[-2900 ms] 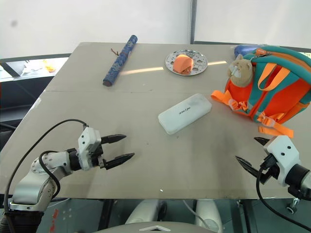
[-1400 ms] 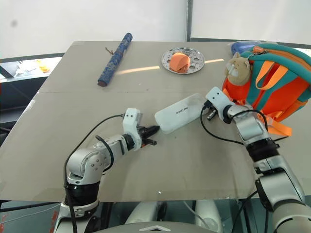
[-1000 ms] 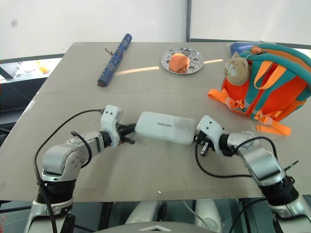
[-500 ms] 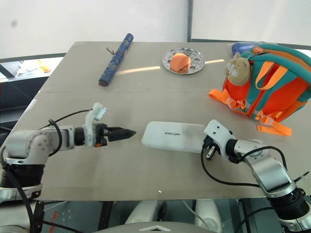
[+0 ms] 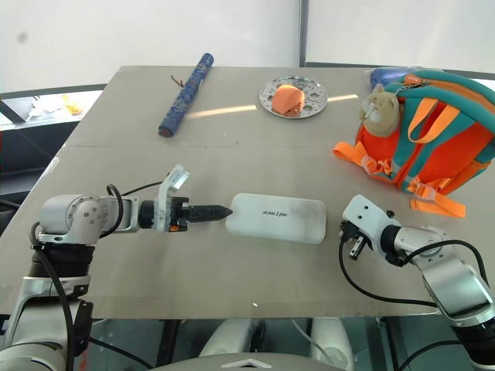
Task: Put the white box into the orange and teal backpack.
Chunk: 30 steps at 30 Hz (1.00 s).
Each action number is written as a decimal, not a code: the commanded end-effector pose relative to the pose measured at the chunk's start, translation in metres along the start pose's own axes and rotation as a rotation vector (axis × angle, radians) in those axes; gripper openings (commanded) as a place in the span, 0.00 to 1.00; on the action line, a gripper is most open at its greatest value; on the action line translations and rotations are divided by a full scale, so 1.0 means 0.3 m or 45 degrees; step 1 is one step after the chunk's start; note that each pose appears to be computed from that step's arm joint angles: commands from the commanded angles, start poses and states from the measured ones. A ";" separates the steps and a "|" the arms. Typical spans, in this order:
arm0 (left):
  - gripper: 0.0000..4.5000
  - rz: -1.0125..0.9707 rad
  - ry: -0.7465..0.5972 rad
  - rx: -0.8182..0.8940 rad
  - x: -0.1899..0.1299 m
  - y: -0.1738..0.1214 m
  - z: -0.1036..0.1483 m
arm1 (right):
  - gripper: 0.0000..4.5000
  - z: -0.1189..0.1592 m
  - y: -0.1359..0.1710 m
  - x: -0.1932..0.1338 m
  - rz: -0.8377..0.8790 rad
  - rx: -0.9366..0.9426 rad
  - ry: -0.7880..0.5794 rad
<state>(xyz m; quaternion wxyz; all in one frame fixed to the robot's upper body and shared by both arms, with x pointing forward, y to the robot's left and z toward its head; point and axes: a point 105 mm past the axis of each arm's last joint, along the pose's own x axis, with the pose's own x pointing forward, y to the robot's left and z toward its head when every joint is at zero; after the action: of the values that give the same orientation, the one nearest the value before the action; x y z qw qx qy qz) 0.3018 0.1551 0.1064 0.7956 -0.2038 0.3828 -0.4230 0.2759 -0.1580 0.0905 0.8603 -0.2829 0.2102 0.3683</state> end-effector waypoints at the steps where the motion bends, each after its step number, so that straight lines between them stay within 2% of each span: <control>1: 0.99 -0.037 0.052 -0.045 0.057 -0.010 -0.031 | 0.00 0.080 0.037 0.033 0.073 -0.062 -0.077; 5: 0.99 -0.093 0.072 -0.059 0.102 -0.031 -0.051 | 0.00 0.120 0.080 0.093 0.160 -0.093 -0.089; 11: 0.99 -0.178 0.056 -0.087 0.128 -0.076 -0.055 | 0.00 0.133 0.089 0.151 0.163 -0.108 -0.076; 13: 0.87 -0.187 0.037 -0.096 0.128 -0.079 -0.052 | 0.00 0.132 0.082 0.149 0.144 -0.096 -0.081; 15: 0.84 -0.199 0.018 -0.111 0.119 -0.082 -0.052 | 0.00 0.121 0.060 0.125 0.091 -0.053 -0.088; 16: 0.74 -0.200 0.012 -0.115 0.115 -0.082 -0.054 | 0.00 0.114 0.048 0.107 0.063 -0.035 -0.093; 18: 0.64 -0.198 -0.019 -0.128 0.107 -0.079 -0.048 | 0.00 0.122 0.008 0.045 -0.039 0.061 -0.174; 20: 0.63 -0.218 -0.048 -0.126 0.100 -0.089 -0.039 | 0.00 0.141 -0.034 -0.032 -0.126 0.194 -0.279; 22: 0.63 -0.237 -0.086 -0.127 0.093 -0.098 -0.023 | 0.11 0.160 -0.062 -0.122 -0.195 0.291 -0.389; 23: 0.63 -0.239 -0.101 -0.126 0.091 -0.100 -0.018 | 0.14 0.166 -0.057 -0.158 -0.194 0.323 -0.426; 27: 0.63 -0.250 -0.196 -0.097 0.079 -0.110 0.024 | 0.54 0.160 -0.086 -0.335 -0.373 0.424 -0.505; 30: 0.63 -0.257 -0.287 -0.061 0.075 -0.124 0.065 | 0.88 0.097 -0.077 -0.420 -0.418 0.516 -0.392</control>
<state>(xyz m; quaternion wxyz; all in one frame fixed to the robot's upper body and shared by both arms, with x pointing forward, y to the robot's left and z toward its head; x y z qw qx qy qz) 0.3009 0.1174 0.1072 0.7695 -0.3134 0.3357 -0.4437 0.2271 -0.2114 0.1849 0.9671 -0.0717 0.0945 0.2251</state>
